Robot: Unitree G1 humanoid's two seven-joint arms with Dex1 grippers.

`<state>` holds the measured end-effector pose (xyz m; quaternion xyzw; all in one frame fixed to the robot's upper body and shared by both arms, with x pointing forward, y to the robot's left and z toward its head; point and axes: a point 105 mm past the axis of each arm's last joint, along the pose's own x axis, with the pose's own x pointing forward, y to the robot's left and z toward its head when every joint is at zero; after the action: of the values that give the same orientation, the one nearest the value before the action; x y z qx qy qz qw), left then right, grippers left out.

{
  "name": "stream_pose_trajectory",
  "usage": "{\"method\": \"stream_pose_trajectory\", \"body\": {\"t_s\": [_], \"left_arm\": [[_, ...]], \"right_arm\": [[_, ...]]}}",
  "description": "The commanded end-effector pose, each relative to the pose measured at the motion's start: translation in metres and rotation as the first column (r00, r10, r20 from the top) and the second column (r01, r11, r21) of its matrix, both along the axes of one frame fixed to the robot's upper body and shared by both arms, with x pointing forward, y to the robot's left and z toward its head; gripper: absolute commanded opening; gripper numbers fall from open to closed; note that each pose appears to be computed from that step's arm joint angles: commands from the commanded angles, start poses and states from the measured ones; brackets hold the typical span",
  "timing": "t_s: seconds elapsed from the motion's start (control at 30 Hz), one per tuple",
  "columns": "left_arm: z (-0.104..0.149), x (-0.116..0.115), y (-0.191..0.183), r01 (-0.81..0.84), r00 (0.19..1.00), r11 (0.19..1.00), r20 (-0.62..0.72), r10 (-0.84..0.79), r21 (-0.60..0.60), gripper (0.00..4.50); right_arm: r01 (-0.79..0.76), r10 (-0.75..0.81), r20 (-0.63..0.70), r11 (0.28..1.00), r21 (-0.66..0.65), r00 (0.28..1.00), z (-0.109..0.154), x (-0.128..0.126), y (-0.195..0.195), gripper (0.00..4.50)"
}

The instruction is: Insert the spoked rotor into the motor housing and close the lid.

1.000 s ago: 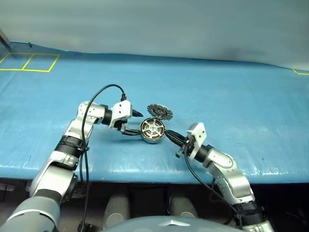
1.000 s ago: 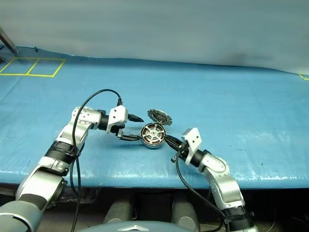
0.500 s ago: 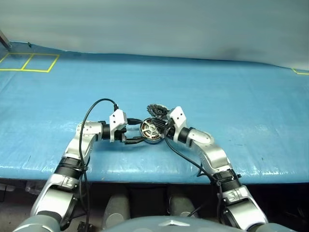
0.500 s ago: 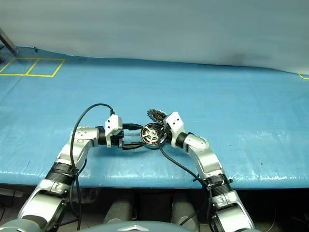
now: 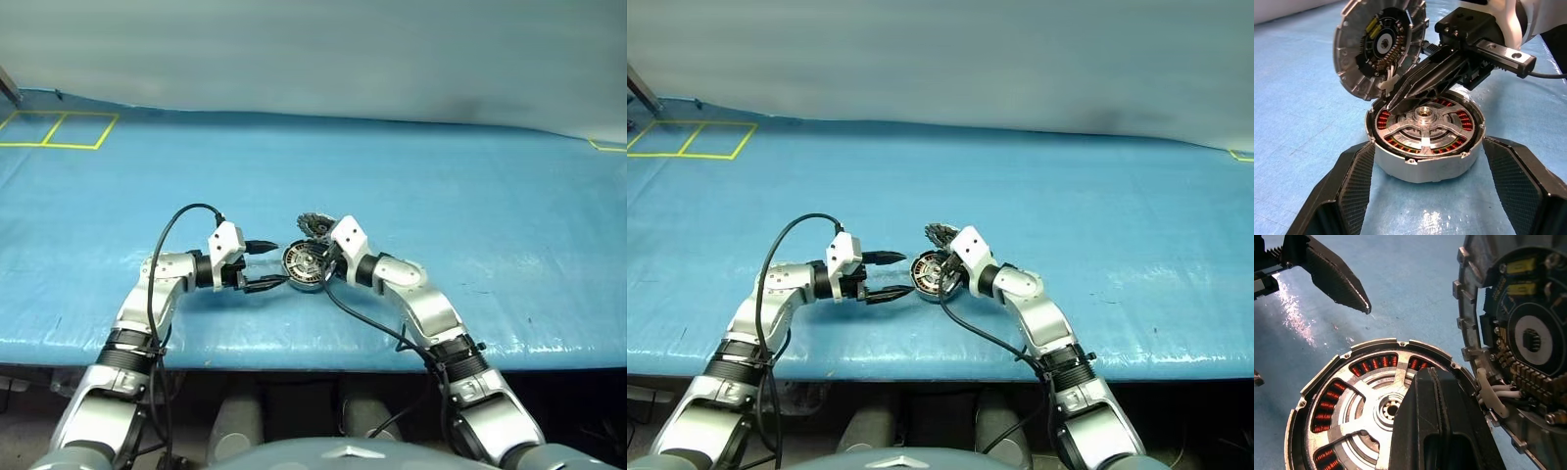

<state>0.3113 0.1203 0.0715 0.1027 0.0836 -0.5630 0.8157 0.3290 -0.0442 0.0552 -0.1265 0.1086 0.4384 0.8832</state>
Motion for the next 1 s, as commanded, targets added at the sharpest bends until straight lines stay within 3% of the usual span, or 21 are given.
{"method": "stream_pose_trajectory", "body": {"t_s": [0.03, 0.1, 0.23, 0.5, 0.7, 1.0], "left_arm": [[0.014, 0.0, 0.0, 0.0, 0.999, 1.0, 0.046, 0.001, -0.021, 3.81], [0.013, 0.0, 0.0, -0.001, 0.999, 1.0, 0.043, 0.002, -0.022, 3.81], [0.013, -0.001, 0.0, 0.002, 1.0, 1.0, 0.029, -0.001, -0.027, 3.81], [0.014, -0.005, -0.005, 0.038, 0.999, 0.999, 0.029, -0.037, -0.034, 3.81], [0.012, -0.006, -0.008, 0.053, 0.999, 0.997, -0.001, -0.053, -0.054, 3.81], [0.012, -0.006, -0.006, 0.038, 0.998, 0.996, -0.038, -0.041, -0.079, 3.81]], "right_arm": [[0.012, -0.035, -0.143, 0.987, -0.16, 0.989, -0.056, -0.019, -0.01, 0.0], [0.015, -0.032, -0.136, 0.992, -0.123, 0.99, -0.052, -0.019, -0.007, 0.0], [0.011, -0.006, -0.06, 0.997, 0.081, 0.998, -0.014, -0.015, 0.007, 0.0], [0.004, -0.022, 0.054, 0.949, 0.316, 0.998, 0.049, -0.018, 0.006, 0.0], [0.016, -0.034, 0.05, 0.948, 0.318, 0.998, 0.058, -0.032, -0.012, 0.0], [0.25, -0.246, -0.063, 0.965, 0.078, 0.967, 0.021, -0.034, -0.076, 0.0]]}}
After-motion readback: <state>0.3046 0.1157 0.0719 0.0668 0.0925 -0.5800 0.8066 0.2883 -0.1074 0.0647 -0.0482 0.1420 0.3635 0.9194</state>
